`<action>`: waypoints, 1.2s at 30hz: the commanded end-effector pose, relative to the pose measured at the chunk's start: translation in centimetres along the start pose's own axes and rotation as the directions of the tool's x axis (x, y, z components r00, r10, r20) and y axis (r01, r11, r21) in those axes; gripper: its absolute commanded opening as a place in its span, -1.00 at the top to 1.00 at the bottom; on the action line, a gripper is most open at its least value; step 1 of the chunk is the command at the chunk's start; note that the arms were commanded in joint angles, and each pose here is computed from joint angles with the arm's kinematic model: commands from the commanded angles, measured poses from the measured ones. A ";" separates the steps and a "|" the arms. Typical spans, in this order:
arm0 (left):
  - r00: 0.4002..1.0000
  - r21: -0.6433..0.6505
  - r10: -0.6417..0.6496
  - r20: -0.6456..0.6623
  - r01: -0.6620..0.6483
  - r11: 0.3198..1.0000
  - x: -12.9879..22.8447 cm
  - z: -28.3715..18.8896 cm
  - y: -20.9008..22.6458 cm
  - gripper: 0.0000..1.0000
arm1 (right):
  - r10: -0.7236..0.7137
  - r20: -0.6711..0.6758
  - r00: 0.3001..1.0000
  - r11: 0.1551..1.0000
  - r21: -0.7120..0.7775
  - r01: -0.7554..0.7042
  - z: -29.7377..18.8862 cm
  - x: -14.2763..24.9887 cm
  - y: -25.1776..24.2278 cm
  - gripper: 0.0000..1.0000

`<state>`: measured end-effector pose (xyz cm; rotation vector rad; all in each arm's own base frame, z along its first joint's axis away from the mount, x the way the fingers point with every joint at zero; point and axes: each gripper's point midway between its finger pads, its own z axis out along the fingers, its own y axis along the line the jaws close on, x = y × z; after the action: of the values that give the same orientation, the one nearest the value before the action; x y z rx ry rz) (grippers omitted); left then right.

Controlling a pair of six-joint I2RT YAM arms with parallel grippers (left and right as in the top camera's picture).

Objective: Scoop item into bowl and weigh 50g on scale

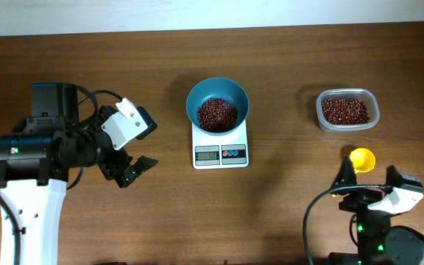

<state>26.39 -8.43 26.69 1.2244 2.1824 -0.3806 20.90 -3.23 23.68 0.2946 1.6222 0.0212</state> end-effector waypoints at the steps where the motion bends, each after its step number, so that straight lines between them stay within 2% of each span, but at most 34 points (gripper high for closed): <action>1: 1.000 0.001 0.014 0.015 -0.014 1.000 -0.3 -0.2 -0.1 -0.97 | -0.014 0.001 1.000 0.998 -0.062 0.014 1.6 2.5 0.9 -0.97; 6: 1.000 0.001 0.014 0.015 -0.014 1.000 -0.3 -0.2 -0.1 -0.97 | -0.009 0.047 0.999 0.996 -0.089 0.013 2.9 3.9 1.1 -0.97; 14: 1.000 0.001 0.014 0.015 -0.014 1.000 -0.3 -0.2 -0.1 -0.97 | -0.112 0.066 0.992 0.989 -0.089 0.118 2.9 3.8 1.2 -0.97; 26: 1.000 0.000 0.014 0.015 -0.014 1.000 -0.3 -0.2 -0.1 -0.98 | -0.109 0.089 0.990 0.984 -0.133 0.120 3.8 5.8 1.7 -0.97; 30: 1.000 0.000 0.014 0.015 -0.014 1.000 -0.3 -0.2 0.0 -0.97 | -0.117 -0.011 0.993 0.982 -0.147 0.114 3.8 8.2 1.6 -0.97; 36: 1.000 0.001 0.014 0.015 -0.014 1.000 -0.3 -0.2 -0.1 -0.97 | -0.126 -0.013 0.992 0.975 -0.187 0.121 3.7 8.5 2.6 -0.97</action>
<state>26.40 -8.43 26.69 1.2244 2.1821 -0.3803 24.61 -1.01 15.79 0.1046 1.6426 0.0418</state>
